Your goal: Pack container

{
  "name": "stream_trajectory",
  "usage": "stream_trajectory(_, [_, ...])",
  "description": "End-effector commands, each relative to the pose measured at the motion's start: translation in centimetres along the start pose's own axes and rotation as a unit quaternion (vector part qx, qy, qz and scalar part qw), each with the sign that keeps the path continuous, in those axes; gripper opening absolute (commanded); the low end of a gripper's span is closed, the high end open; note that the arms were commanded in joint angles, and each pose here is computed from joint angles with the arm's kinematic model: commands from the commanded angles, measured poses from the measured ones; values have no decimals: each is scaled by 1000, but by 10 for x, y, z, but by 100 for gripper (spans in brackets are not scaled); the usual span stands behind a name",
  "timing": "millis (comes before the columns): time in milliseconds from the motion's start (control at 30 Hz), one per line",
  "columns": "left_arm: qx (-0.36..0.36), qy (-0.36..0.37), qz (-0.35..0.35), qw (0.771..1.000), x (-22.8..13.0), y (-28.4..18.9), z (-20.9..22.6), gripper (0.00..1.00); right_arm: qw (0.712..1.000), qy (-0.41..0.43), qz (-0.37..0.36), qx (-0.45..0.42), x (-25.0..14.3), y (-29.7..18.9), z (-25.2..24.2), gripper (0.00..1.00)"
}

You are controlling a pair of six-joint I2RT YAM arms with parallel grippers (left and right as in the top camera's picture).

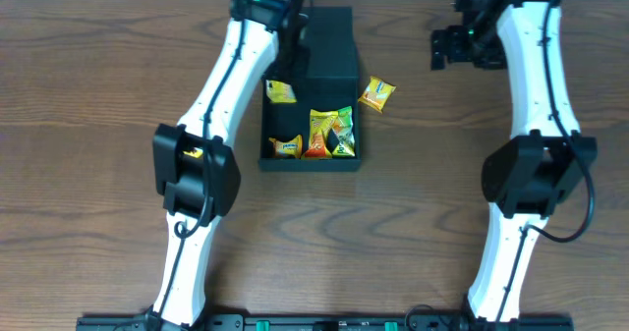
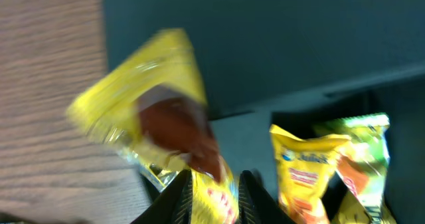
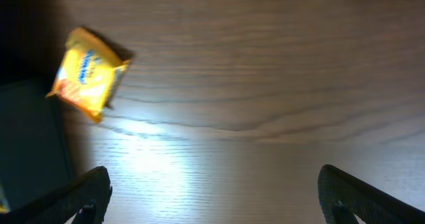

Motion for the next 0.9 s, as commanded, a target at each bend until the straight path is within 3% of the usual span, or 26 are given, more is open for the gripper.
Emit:
stream_trajectory(0, [-9, 43, -8, 999, -2, -5, -17, 26, 1000, 17, -22, -6, 0, -19, -10, 99])
stream_trajectory(367, [14, 44, -7, 999, -12, -5, -30, 29, 1000, 18, -18, -5, -3, -19, -12, 99])
stream_trajectory(733, [56, 13, 71, 996, -44, -8, -10, 37, 1000, 11, -11, -4, -6, -19, -11, 99])
stream_trajectory(833, [63, -19, 63, 996, -42, -8, -8, 64, 1000, 11, -11, -3, -6, -19, -11, 99])
stream_trajectory(867, [69, -63, 60, 994, -42, -8, -6, 64, 1000, 11, -11, -3, -6, -19, -11, 99])
Point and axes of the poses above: each gripper's point midway between its finger pads, its own y axis out along the fingers, its own z axis along the line the jaws close on, x = y × z, the point moved 3 cm from there along -y, back along the fingers, and after that the axes turned 15 degrees about -y, right-handed, at the moved point
